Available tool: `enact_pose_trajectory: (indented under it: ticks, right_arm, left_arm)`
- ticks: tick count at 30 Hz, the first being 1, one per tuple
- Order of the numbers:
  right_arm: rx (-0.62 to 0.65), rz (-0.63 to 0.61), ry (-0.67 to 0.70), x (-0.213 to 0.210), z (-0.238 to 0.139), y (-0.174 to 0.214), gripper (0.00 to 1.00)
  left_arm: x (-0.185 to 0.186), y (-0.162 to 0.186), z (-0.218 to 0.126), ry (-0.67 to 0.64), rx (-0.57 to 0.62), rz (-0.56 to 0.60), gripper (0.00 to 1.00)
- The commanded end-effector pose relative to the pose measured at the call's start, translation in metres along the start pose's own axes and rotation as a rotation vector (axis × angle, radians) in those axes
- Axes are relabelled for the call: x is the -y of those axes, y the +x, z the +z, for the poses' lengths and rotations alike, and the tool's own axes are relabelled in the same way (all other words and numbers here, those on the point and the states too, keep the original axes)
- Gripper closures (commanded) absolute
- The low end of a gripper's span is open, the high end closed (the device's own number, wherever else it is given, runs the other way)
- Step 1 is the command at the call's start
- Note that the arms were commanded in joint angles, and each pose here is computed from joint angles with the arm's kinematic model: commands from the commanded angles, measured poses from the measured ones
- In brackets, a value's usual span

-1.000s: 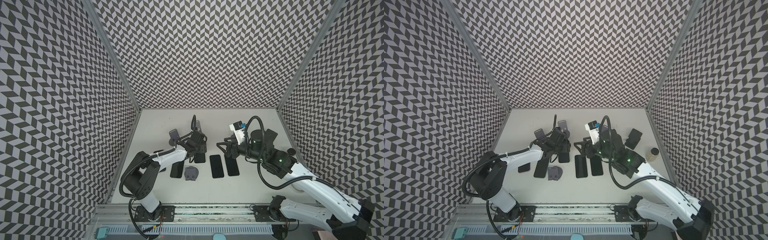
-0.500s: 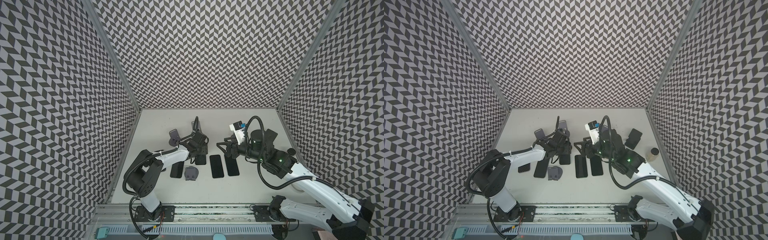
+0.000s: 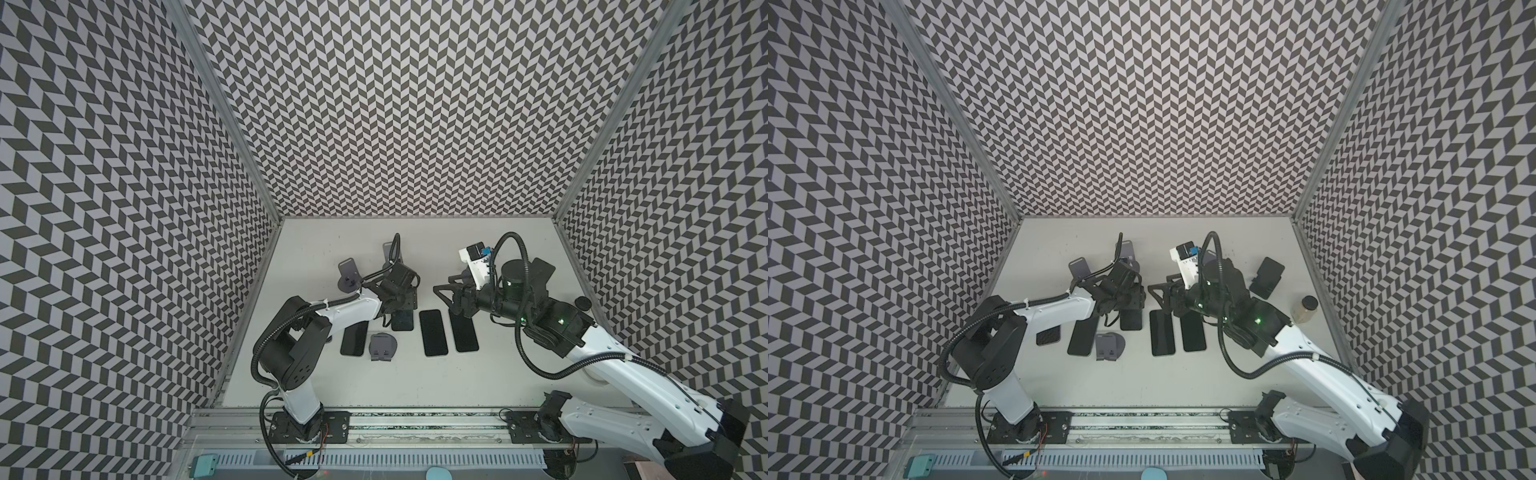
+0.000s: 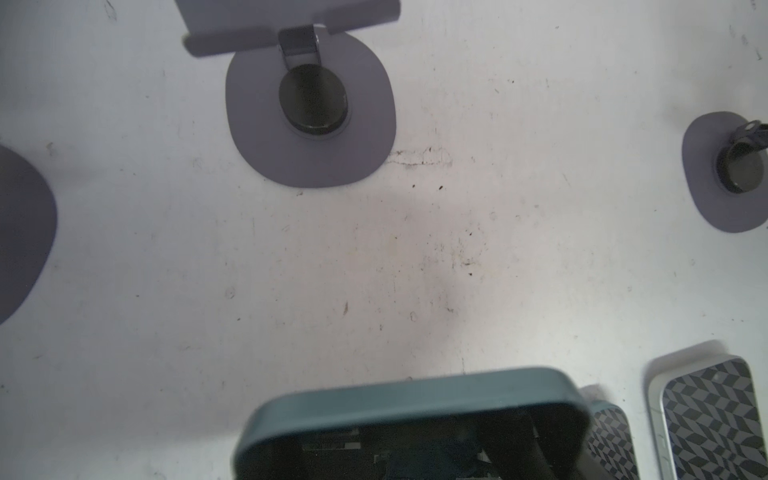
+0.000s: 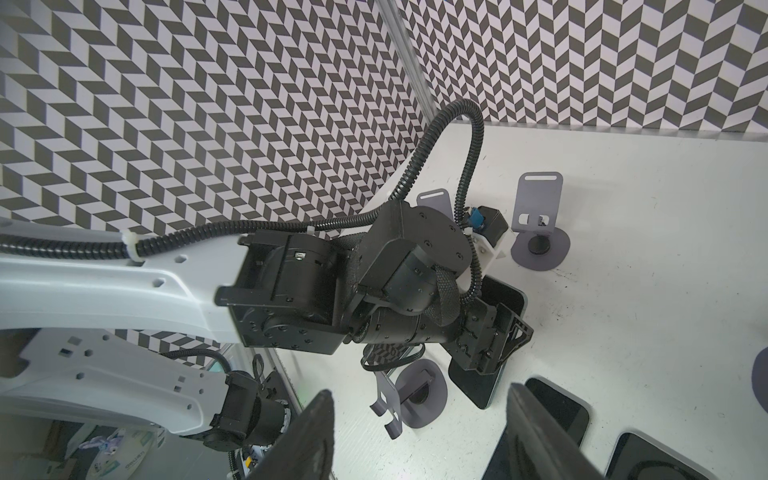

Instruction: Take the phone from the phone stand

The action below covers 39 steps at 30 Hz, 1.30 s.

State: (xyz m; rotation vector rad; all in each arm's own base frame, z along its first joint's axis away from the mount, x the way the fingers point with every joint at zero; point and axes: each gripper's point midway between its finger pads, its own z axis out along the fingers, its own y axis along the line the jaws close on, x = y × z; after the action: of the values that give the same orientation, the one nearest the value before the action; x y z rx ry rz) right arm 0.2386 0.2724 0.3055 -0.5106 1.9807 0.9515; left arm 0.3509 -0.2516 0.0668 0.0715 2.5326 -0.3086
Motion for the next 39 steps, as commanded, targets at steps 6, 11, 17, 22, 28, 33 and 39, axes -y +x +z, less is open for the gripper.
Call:
enact_pose_trajectory:
  ticks: [6, 11, 17, 22, 28, 33, 39]
  right_arm:
    - [0.038, -0.018, -0.023, -0.007, -0.005, -0.008, 0.37]
    - [0.033, -0.016, -0.023, -0.007, -0.005, -0.007, 0.37]
    - [0.001, -0.011, -0.02, -0.005, -0.001, 0.001, 0.37]
    - [-0.029, -0.005, -0.021, -0.003, 0.002, 0.008, 0.37]
    - [-0.085, 0.009, 0.007, 0.004, 0.008, 0.02, 0.37]
    - [-0.132, 0.021, 0.027, 0.009, 0.014, 0.027, 0.37]
    - [-0.173, 0.026, 0.039, 0.013, 0.018, 0.037, 0.37]
  left_arm:
    - [0.01, -0.006, 0.0, 0.017, 0.007, -0.015, 0.37]
    - [0.01, -0.005, 0.001, 0.016, -0.002, -0.01, 0.37]
    - [0.01, -0.001, 0.004, 0.018, -0.019, -0.007, 0.36]
    - [0.01, 0.002, 0.006, 0.017, -0.027, -0.007, 0.36]
    - [0.01, 0.003, 0.007, 0.021, -0.035, -0.005, 0.36]
    - [0.009, 0.006, 0.01, 0.014, -0.045, 0.006, 0.36]
    - [0.007, 0.011, 0.014, 0.004, -0.06, 0.012, 0.36]
